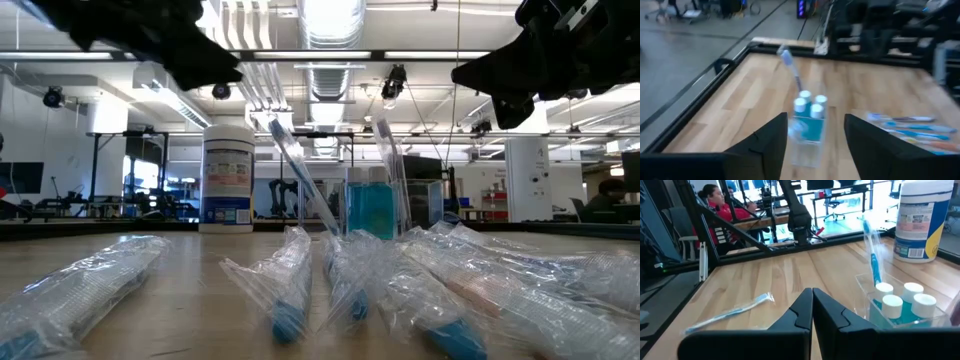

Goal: Pick & Place toothbrushing station
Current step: Put the purple toothbrush into the transparent organizer

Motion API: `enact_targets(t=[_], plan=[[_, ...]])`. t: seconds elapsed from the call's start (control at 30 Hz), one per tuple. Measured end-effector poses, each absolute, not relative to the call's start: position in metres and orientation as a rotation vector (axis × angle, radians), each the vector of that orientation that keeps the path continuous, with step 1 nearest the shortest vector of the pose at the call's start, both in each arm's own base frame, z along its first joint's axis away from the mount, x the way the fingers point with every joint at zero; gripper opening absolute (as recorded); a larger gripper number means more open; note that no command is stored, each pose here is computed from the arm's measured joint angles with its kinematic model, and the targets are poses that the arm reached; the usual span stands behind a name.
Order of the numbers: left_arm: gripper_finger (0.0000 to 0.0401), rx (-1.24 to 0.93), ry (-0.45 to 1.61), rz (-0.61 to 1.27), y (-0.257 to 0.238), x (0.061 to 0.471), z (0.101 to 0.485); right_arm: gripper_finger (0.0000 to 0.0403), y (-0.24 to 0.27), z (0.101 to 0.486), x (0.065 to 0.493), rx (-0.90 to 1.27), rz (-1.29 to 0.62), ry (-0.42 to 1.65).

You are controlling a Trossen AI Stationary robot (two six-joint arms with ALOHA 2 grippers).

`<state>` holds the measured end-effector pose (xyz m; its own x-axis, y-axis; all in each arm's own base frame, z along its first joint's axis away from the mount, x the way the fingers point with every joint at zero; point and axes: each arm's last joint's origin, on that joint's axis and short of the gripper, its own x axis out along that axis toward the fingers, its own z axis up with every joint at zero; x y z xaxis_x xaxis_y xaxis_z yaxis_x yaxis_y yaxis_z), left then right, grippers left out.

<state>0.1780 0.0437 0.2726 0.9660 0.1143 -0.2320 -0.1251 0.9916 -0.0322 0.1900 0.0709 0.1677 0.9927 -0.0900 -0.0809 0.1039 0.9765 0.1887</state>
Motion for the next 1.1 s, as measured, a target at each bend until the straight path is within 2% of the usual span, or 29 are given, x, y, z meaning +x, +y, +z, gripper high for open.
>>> enact_targets(t=[0.13,0.33,0.4,0.5,0.57,0.73,0.83,1.0,1.1], plan=[[0.0148,-0.101,0.109,0.062,0.030,0.149,0.260,0.0008,0.071,0.165,0.190,0.215,-0.102,0.090],[0.0030,-0.173,0.051,-0.056,0.019,0.128,0.228,0.0008,0.073,0.165,0.190,0.245,-0.031,0.108],[0.0009,-0.187,0.022,-0.057,0.019,0.125,0.218,0.0008,0.077,0.170,0.195,0.277,0.015,0.134],[0.0012,-0.193,0.001,-0.059,0.018,0.122,0.204,0.0008,0.086,0.181,0.208,0.328,0.019,0.263],[0.0013,-0.195,0.007,-0.058,0.018,0.121,0.196,0.0008,0.093,0.190,0.217,0.369,-0.033,0.426],[0.0009,-0.203,0.011,-0.057,0.018,0.121,0.192,0.0008,0.099,0.205,0.222,0.483,-0.368,0.828],[0.0007,-0.203,0.005,-0.057,0.018,0.121,0.193,0.0008,0.108,0.211,0.230,0.488,-0.457,0.909],[0.0013,-0.210,0.002,-0.061,0.018,0.121,0.193,0.0008,0.125,0.206,0.255,0.489,-0.370,1.024],[0.0015,-0.193,0.002,-0.063,0.018,0.121,0.193,0.0009,0.131,0.201,0.271,0.513,-0.383,1.053]])
